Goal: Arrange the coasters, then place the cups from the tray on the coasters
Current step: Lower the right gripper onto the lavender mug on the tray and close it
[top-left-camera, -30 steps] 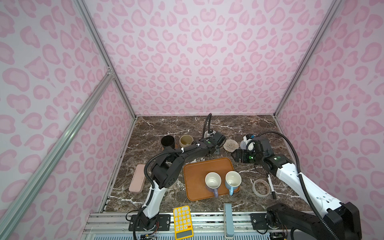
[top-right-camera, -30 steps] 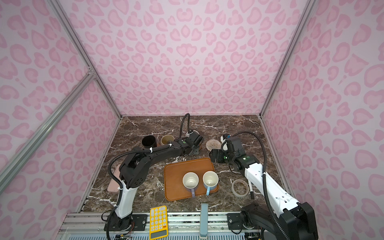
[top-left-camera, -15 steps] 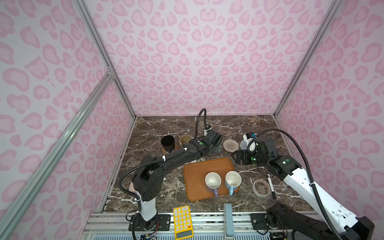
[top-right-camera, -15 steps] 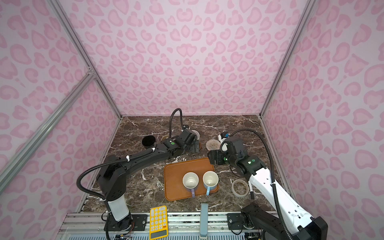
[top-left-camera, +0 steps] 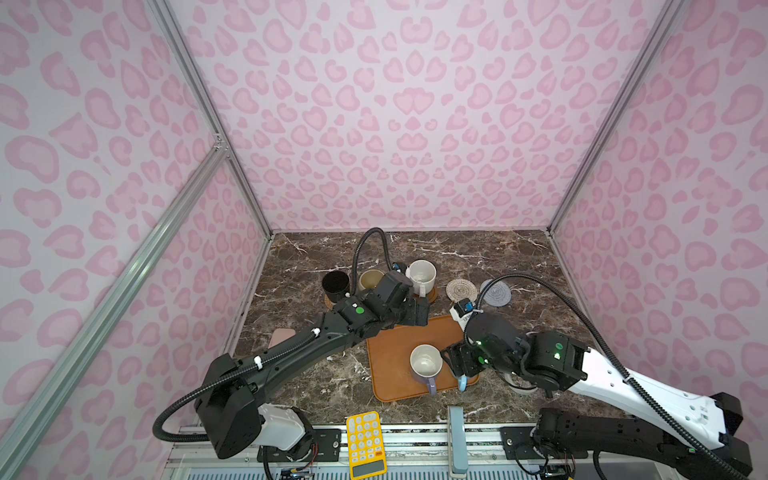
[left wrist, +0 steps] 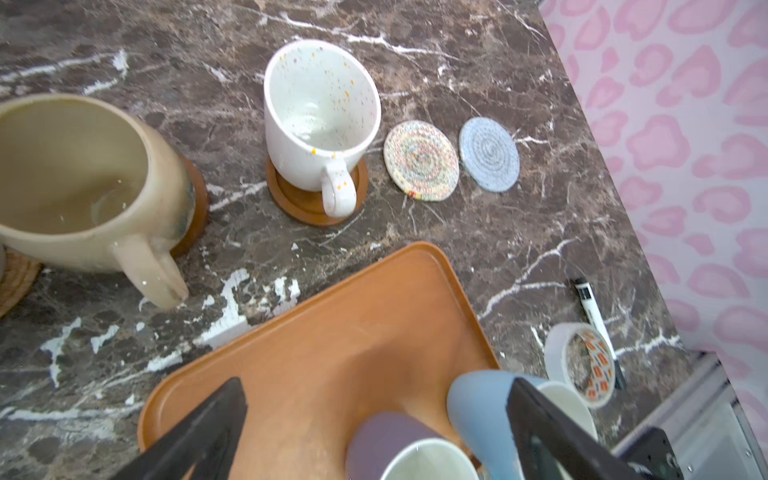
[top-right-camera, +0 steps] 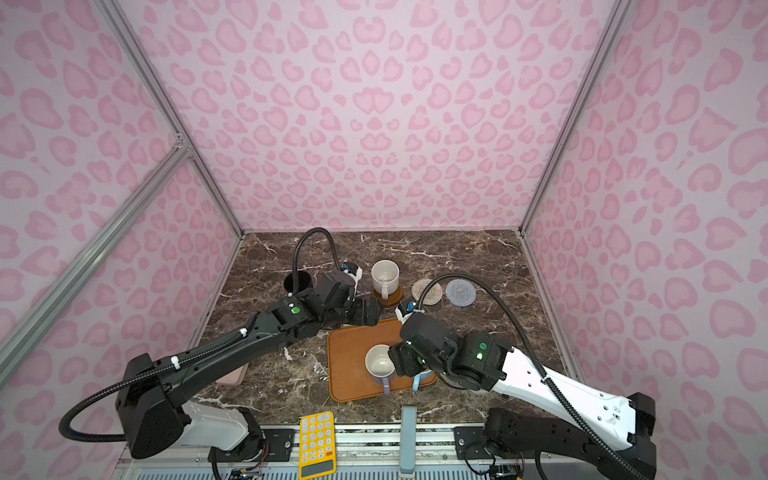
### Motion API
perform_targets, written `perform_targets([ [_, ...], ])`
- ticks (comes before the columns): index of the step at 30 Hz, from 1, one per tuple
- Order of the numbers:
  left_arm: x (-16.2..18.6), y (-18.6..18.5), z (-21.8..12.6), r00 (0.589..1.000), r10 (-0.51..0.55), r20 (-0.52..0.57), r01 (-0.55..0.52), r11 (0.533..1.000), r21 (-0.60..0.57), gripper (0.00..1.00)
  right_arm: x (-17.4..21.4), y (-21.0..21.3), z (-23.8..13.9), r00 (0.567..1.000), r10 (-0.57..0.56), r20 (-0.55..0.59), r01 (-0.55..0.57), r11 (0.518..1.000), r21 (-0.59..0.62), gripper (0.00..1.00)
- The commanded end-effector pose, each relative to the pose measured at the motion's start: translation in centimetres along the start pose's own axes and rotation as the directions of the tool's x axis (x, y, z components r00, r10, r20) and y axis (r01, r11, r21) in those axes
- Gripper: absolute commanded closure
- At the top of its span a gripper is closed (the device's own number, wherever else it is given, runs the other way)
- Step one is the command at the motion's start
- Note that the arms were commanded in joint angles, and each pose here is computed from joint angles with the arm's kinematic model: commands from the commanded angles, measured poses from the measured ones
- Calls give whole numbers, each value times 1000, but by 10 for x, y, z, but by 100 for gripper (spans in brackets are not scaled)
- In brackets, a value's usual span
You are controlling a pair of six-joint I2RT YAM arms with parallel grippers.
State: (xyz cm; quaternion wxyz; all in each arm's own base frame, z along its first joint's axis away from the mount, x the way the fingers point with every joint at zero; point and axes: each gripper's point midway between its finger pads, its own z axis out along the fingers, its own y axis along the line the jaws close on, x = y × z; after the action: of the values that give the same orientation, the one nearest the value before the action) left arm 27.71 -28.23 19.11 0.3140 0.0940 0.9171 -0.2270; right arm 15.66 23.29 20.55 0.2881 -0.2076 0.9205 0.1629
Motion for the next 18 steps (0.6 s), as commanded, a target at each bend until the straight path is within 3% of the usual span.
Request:
perform_targets([
  [1,13,0,-7,1000,-12,-24,14,998,63,0,3,4,5,1000,22,17,-23,998,59,23],
  [9,35,20,-21,999,-20,-32,21,999,42,1,25,41,26,1000,-10,-23,10,1000,6,33],
  [18,53,26,-24,997,-60,-41,64,994,85,0,54,43,52,995,-1,-101,6,999,47,39],
])
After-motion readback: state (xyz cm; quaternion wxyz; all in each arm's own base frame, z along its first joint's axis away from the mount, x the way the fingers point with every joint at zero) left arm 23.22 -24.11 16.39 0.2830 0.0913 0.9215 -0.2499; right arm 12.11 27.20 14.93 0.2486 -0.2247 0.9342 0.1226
